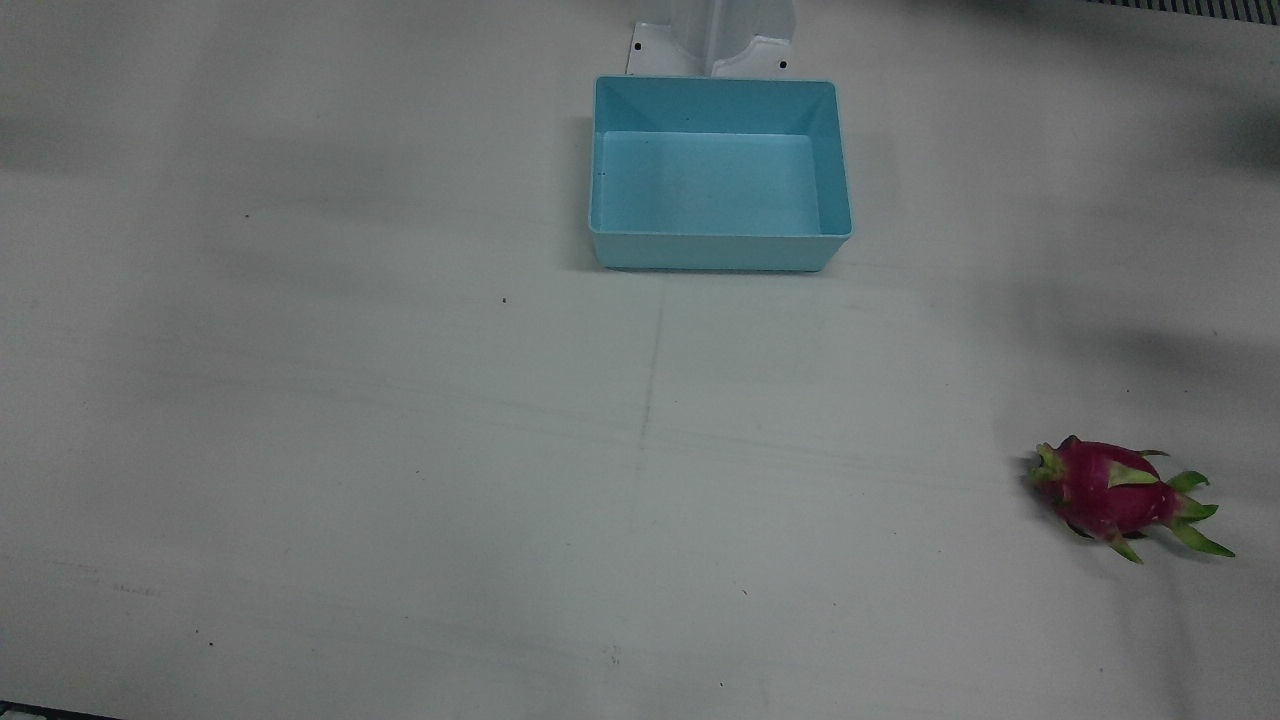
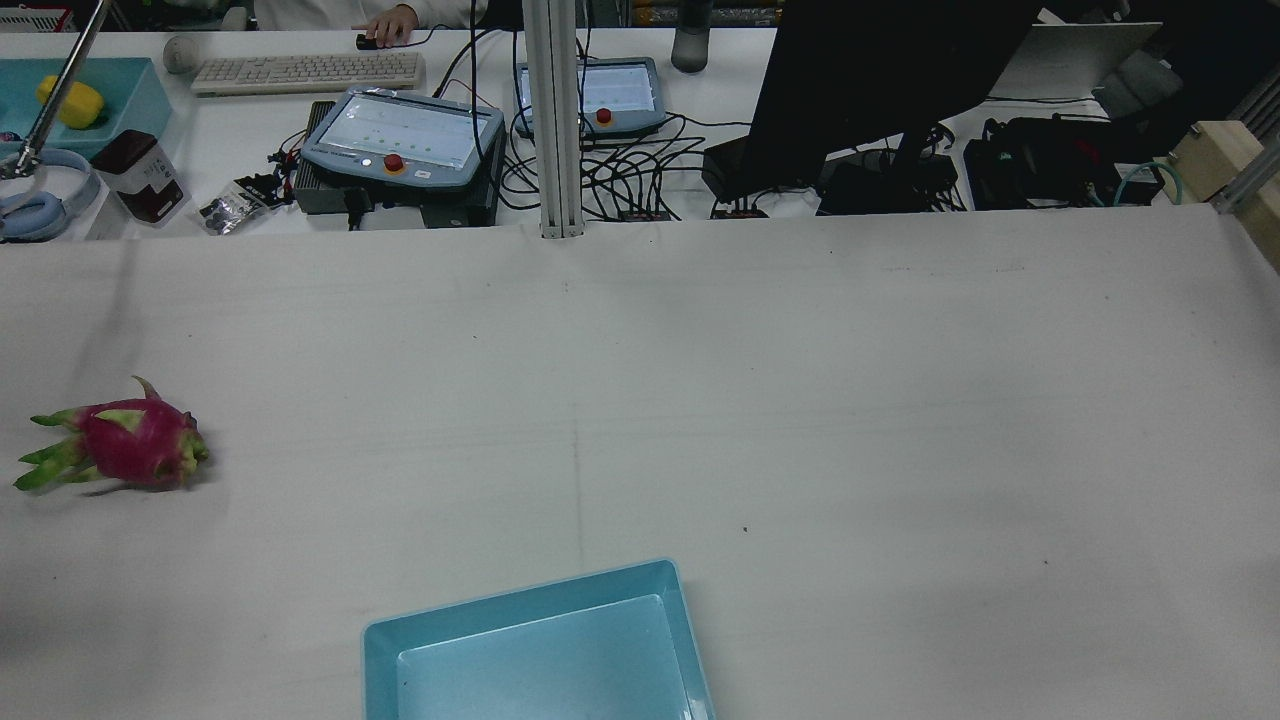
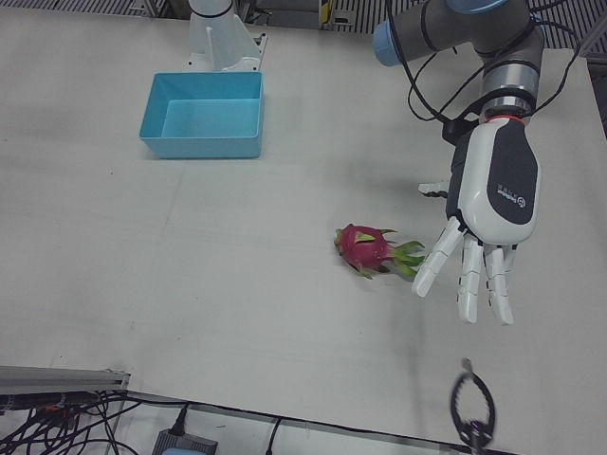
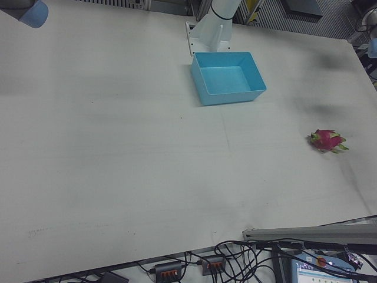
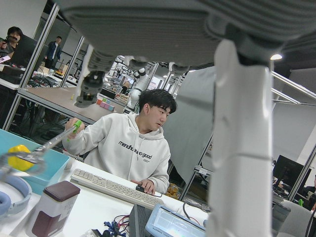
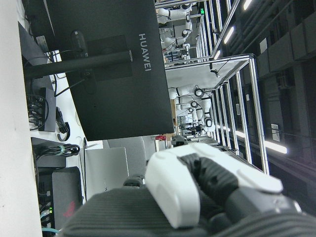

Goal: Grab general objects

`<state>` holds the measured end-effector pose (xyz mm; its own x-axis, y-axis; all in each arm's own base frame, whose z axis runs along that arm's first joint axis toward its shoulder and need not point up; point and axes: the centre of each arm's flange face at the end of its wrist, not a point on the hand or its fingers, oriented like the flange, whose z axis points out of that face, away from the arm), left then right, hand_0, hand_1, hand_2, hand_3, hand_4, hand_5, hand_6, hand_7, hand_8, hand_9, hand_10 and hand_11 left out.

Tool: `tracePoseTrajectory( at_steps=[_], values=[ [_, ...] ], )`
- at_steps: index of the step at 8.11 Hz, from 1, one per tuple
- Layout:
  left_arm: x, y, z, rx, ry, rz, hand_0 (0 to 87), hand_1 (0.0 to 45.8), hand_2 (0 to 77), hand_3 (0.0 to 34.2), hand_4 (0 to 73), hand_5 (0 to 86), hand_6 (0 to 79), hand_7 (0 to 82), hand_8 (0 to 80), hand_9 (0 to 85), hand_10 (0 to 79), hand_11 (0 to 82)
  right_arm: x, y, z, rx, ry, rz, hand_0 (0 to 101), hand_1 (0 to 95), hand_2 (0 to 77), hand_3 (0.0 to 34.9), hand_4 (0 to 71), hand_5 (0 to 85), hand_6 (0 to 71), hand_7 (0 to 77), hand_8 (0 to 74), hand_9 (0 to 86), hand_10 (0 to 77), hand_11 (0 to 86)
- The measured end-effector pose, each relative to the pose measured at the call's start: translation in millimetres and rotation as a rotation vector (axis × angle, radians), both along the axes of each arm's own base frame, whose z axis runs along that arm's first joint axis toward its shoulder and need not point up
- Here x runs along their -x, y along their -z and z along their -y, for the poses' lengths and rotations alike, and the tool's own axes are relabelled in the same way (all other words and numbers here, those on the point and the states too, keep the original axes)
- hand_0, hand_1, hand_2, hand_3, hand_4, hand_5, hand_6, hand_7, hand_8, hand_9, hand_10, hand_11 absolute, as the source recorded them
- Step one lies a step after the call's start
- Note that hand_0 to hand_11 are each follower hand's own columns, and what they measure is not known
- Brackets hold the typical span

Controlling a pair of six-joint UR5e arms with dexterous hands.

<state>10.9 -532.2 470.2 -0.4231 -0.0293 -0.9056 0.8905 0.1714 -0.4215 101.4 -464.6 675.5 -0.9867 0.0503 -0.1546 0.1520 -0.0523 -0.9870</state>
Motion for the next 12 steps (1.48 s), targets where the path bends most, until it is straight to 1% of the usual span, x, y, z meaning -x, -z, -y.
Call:
tracePoseTrajectory(
  at_steps=[1, 2, 3, 4, 5, 6, 7, 8, 9, 10, 11, 12],
  values=[
    [-1.8, 1.6, -0.1, -0.011, -0.005, 0.040, 47.7, 0.0, 0.5, 28.6, 0.5, 2.7, 0.0, 2.2, 1.1, 0.5, 31.6, 0.5, 0.1, 0.0, 0.0, 0.000, 0.000, 0.000, 0, 94.9, 77.4, 0.0, 0.0, 0.0, 0.0, 0.0, 0.0, 0.5, 0.0, 0.5],
    [-6.3, 2.4, -1.1, -0.025, -0.039, 0.097, 47.6, 0.0, 0.5, 29.5, 0.5, 2.7, 0.0, 1.6, 1.1, 0.5, 31.6, 0.5, 0.1, 0.0, 0.0, 0.000, 0.000, 0.000, 0, 94.9, 77.4, 0.0, 0.0, 0.0, 0.0, 0.0, 0.0, 0.5, 0.0, 0.5],
    [-12.5, 2.0, -2.6, -0.039, -0.085, 0.158, 47.6, 0.0, 0.5, 29.1, 0.5, 2.7, 0.0, 1.6, 1.1, 0.5, 31.6, 0.5, -0.1, 0.0, 0.0, 0.000, 0.000, 0.000, 0, 94.9, 77.4, 0.0, 0.0, 0.0, 0.0, 0.0, 0.0, 0.5, 0.0, 0.5],
    [-22.0, 2.6, -4.0, -0.055, -0.133, 0.200, 47.6, 0.0, 0.5, 28.9, 0.5, 2.7, 0.0, 1.1, 1.1, 0.5, 31.6, 0.5, -0.1, 0.0, 0.0, 0.000, 0.000, 0.000, 0, 94.9, 77.4, 0.0, 0.0, 0.0, 0.0, 0.0, 0.0, 0.5, 0.0, 0.5],
    [-36.7, 4.6, -5.5, -0.070, -0.178, 0.221, 48.8, 0.0, 0.5, 28.3, 0.5, 2.7, 0.0, 1.1, 1.1, 0.5, 31.6, 0.5, 0.0, 0.0, 0.0, 0.000, 0.000, 0.000, 0, 94.9, 77.4, 0.0, 0.0, 0.0, 0.0, 0.0, 0.0, 0.5, 0.0, 0.5],
    [-56.7, 10.0, -5.8, -0.090, -0.221, 0.228, 49.2, 0.0, 0.5, 29.4, 0.5, 2.7, 0.0, 1.1, 1.1, 0.5, 31.6, 0.5, 0.1, 0.0, 0.0, 0.000, 0.000, 0.000, 0, 94.9, 77.4, 0.0, 0.0, 0.0, 0.0, 0.0, 0.0, 0.5, 0.0, 0.5],
    [-80.7, 29.0, 0.2, -0.129, -0.258, 0.227, 49.2, 0.0, 0.5, 29.4, 0.5, 2.7, 0.0, 1.1, 1.1, 0.5, 31.6, 0.5, 0.2, 0.0, 0.1, 0.000, 0.000, 0.000, 0, 94.9, 77.4, 0.0, 0.0, 0.0, 0.0, 0.0, 0.0, 0.5, 0.0, 0.5],
    [-103.1, 62.4, 11.5, -0.187, -0.280, 0.239, 49.5, 0.0, 0.5, 28.7, 0.5, 2.7, 0.0, 1.6, 1.1, 0.5, 31.6, 0.5, 0.2, -0.2, 0.0, 0.000, 0.000, 0.000, 0, 94.9, 77.4, 0.0, 0.0, 0.0, 0.0, 0.0, 0.0, 0.5, 0.0, 0.5],
    [-117.0, 92.8, 20.5, -0.240, -0.285, 0.260, 49.5, 0.0, 0.5, 28.7, 0.5, 2.7, 0.0, 1.6, 1.1, 0.5, 31.6, 0.5, 0.2, -0.5, 0.0, 0.001, 0.000, -0.001, 0, 94.9, 77.4, 0.0, 0.0, 0.0, 0.0, 0.0, 0.0, 0.5, 0.0, 0.5],
    [-121.6, 113.9, 26.2, -0.279, -0.279, 0.278, 49.5, 0.0, 0.5, 28.1, 0.5, 2.7, 0.0, 1.1, 1.1, 0.5, 31.6, 0.5, 0.2, -0.6, -0.1, 0.001, 0.000, -0.001, 0, 94.9, 77.4, 0.0, 0.0, 0.0, 0.0, 0.0, 0.0, 0.5, 0.0, 0.5],
    [-118.8, 126.2, 25.6, -0.302, -0.269, 0.286, 49.5, 0.0, 0.5, 29.1, 0.5, 2.7, 0.0, 1.1, 1.1, 0.5, 31.6, 0.5, 0.2, -0.7, 0.0, 0.001, 0.000, 0.000, 0, 94.9, 77.4, 0.0, 0.0, 0.0, 0.0, 0.0, 0.0, 0.5, 0.0, 0.5],
    [-114.8, 127.6, 20.9, -0.306, -0.266, 0.293, 49.5, 0.0, 0.5, 29.1, 0.5, 2.7, 0.0, 1.1, 1.1, 0.5, 31.6, 0.5, 0.2, -0.5, 0.0, 0.001, 0.000, 0.000, 0, 94.9, 77.4, 0.0, 0.0, 0.0, 0.0, 0.0, 0.0, 0.5, 0.0, 0.5]
  ],
)
